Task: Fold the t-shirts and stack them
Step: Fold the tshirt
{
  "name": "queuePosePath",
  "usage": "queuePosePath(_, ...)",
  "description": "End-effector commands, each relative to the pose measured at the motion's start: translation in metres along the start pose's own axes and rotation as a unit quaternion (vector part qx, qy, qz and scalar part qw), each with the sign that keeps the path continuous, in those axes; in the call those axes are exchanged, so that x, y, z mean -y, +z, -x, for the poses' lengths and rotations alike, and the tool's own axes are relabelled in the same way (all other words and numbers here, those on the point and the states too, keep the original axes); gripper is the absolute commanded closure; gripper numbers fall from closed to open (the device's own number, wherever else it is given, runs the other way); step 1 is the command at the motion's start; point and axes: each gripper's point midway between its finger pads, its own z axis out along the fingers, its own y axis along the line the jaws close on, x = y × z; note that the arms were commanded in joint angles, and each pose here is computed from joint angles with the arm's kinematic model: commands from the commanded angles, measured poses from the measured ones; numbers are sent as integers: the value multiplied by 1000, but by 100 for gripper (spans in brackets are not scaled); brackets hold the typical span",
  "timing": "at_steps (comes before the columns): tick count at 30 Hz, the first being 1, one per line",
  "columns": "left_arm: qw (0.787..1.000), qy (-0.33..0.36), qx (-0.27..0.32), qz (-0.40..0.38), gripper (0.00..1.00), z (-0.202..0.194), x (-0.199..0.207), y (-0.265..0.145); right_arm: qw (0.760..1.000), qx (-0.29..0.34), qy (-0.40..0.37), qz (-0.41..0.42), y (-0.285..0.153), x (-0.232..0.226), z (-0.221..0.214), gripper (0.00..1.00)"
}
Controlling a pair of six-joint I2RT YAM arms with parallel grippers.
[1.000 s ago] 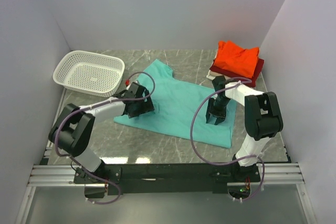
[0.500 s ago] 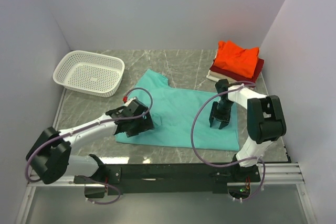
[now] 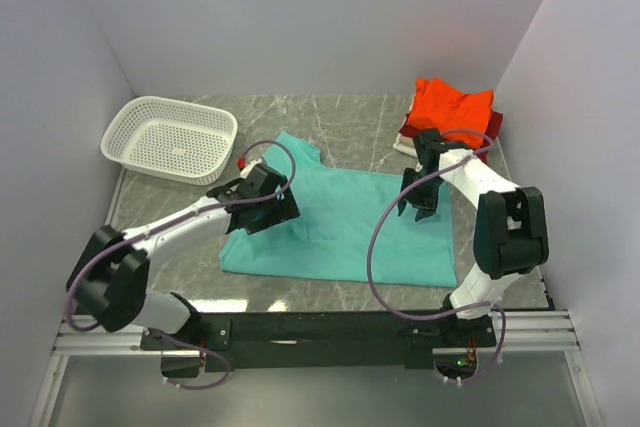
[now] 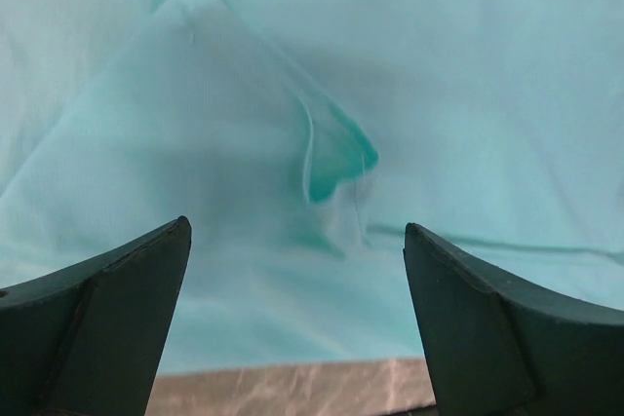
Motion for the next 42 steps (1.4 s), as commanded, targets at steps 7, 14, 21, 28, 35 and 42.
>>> queuePosePath(7, 999, 38, 2, -25, 4, 21, 9, 37, 1000, -26, -5, -1, 27, 3, -4, 46)
queuePosePath(14, 999, 24, -23, 25, 4, -11, -36, 36, 997, -66, 18, -27, 41, 17, -30, 46)
queuePosePath(21, 999, -22, -33, 32, 5, -34, -59, 22, 995, -88, 38, -13, 45, 22, -64, 46)
queuePosePath(28, 997, -53, -37, 30, 5, -56, -68, 3, 995, -93, 41, -18, 47, 31, -82, 46)
queuePosePath(35, 996, -73, -48, 27, 5, -79, -71, -12, 995, -88, 36, -15, 45, 32, -82, 47)
queuePosePath(42, 996, -66, -48, 33, 5, -84, -69, -23, 996, -82, 32, -7, 41, 24, -69, 46)
